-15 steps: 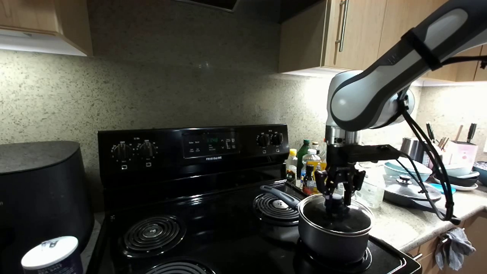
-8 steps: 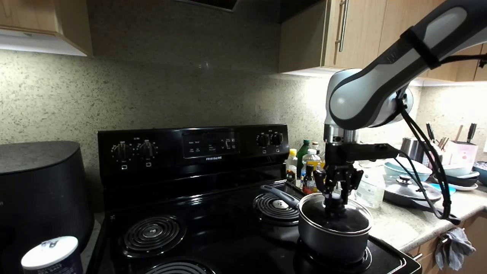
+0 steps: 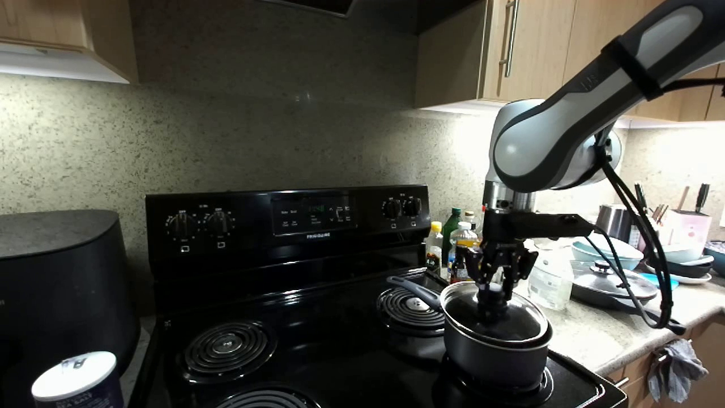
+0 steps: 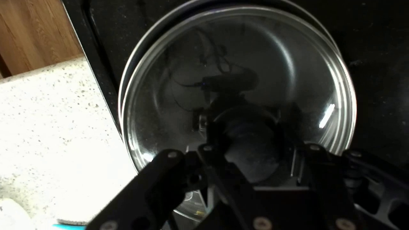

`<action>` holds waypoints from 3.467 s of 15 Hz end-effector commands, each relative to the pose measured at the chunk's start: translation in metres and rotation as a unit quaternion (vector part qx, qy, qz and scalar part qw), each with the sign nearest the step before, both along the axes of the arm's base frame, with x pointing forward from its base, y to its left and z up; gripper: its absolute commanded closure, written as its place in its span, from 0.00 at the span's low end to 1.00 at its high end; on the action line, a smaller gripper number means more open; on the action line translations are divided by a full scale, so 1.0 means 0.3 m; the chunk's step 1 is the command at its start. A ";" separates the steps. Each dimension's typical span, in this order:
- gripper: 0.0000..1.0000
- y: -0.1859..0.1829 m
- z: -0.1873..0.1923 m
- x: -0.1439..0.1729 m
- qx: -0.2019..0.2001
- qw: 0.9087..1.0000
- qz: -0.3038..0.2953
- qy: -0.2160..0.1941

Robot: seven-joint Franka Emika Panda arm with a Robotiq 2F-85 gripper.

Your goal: Remove the lid from the pot

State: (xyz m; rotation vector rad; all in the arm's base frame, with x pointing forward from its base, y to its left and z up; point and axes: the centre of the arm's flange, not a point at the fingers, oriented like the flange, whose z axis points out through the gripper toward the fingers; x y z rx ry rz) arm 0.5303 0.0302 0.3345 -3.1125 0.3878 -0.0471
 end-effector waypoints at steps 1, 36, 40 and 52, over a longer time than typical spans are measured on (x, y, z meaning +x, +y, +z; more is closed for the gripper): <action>0.77 -0.032 0.062 -0.059 0.034 0.999 -0.009 -0.036; 0.77 -0.424 0.172 0.027 0.091 0.975 -0.202 -0.023; 0.52 -0.434 0.147 0.013 0.087 0.972 -0.216 -0.016; 0.77 -0.598 0.050 0.054 0.094 0.957 -0.275 0.012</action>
